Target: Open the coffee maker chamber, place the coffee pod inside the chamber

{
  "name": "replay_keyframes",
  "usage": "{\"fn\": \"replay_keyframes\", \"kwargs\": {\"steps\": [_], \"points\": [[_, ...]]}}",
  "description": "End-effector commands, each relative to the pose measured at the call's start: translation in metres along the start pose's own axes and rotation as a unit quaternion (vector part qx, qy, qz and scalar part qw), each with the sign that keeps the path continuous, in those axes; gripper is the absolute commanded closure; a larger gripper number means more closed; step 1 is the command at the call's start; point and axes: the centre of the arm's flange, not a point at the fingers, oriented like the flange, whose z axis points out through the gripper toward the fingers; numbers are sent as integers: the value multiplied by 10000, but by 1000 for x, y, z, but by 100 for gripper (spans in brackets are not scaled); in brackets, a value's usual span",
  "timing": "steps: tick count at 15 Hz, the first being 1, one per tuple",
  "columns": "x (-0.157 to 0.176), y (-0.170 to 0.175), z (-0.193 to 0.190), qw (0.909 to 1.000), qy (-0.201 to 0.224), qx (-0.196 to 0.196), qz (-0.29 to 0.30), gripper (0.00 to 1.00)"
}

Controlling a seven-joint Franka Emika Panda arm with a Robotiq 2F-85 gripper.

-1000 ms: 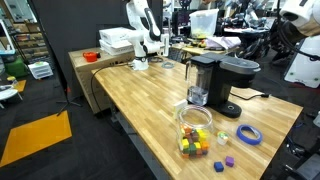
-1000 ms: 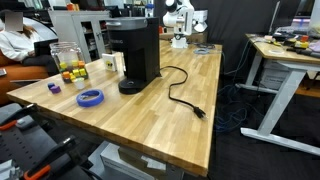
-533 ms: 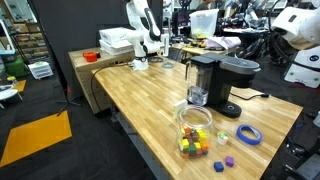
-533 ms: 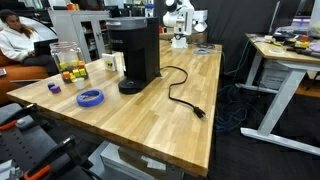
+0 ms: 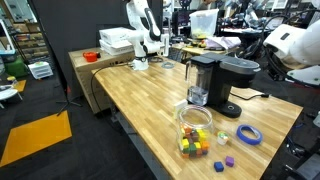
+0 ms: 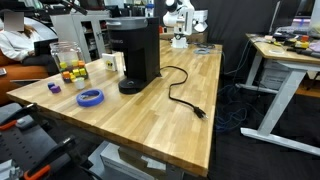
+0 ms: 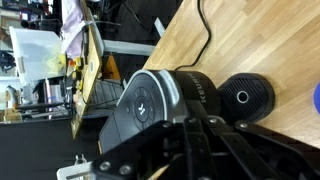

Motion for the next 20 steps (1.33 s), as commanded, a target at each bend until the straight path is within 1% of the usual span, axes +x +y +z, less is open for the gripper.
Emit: {"fn": "replay_keyframes", "kwargs": {"steps": [1, 2, 3, 11, 12, 14, 16, 20], "points": [[-42, -21, -11, 9992, -244, -29, 314, 100], [-40, -18, -11, 9989, -299, -50, 362, 100], [-1, -2, -4, 9996, -177, -7, 234, 99], [-2, -1, -4, 9993, -221, -27, 297, 100], [-1, 0, -4, 9996, -139, 3, 233, 100], [-6, -1, -2, 9999, -48, 25, 100, 100], [-18, -1, 1, 9999, 47, 73, -70, 100], [-44, 5, 9, 9991, 21, 119, -395, 100]]}}
